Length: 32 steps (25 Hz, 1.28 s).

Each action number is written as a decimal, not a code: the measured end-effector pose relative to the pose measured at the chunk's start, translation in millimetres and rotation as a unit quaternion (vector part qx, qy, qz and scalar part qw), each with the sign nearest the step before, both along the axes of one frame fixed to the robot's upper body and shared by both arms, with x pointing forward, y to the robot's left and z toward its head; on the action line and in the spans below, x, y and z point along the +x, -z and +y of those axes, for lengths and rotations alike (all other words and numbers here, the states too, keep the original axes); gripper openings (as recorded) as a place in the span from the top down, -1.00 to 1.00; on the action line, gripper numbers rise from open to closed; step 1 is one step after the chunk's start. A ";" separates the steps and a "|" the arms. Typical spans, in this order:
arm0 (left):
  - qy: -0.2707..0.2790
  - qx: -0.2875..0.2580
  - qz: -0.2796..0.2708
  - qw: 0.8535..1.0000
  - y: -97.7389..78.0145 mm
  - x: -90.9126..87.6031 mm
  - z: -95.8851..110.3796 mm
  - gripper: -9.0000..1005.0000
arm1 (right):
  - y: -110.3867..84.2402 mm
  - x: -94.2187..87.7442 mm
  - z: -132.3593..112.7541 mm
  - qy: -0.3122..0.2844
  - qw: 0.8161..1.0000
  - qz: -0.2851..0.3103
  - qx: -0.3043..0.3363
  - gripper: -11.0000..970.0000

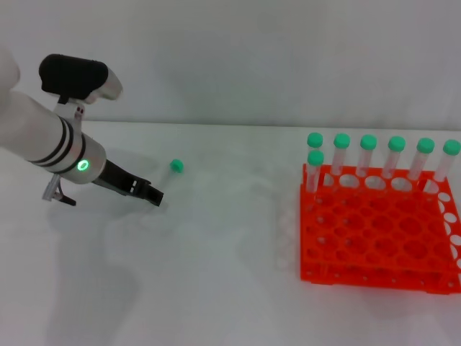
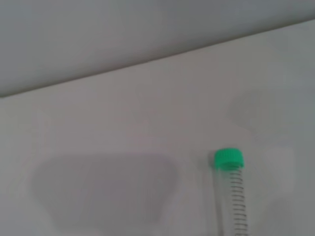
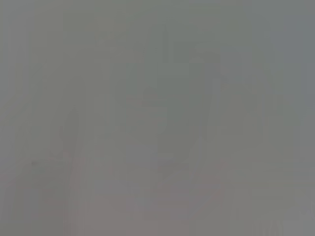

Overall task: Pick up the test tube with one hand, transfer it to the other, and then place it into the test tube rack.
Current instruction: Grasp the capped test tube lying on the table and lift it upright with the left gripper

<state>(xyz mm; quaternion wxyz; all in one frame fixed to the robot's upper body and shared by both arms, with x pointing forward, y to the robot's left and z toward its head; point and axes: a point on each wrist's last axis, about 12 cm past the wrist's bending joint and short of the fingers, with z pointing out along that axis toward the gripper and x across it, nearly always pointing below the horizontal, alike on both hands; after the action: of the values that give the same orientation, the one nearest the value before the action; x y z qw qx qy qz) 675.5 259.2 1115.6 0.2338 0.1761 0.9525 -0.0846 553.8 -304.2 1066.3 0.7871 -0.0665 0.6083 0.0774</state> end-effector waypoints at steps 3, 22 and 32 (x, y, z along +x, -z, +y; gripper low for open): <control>0.001 0.002 -0.001 1.000 1.6 -0.5 -0.6 -0.54 | 0.3 0.1 -0.1 0.000 1.000 0.001 0.000 -0.79; 0.005 -0.001 0.008 1.000 9.9 -5.8 -1.9 0.26 | 1.7 -1.4 -1.4 0.003 1.000 0.004 0.000 -0.79; -0.002 0.012 -0.011 1.000 14.4 -5.7 6.3 0.59 | 2.2 -3.4 -2.5 0.003 1.000 0.003 0.002 -0.79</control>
<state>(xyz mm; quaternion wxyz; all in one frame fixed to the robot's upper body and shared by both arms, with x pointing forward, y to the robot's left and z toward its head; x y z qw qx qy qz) 669.8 265.5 1101.1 0.2425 0.1783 0.9510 -0.0709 550.5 -306.7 1064.1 0.7859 -0.0625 0.6105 0.0762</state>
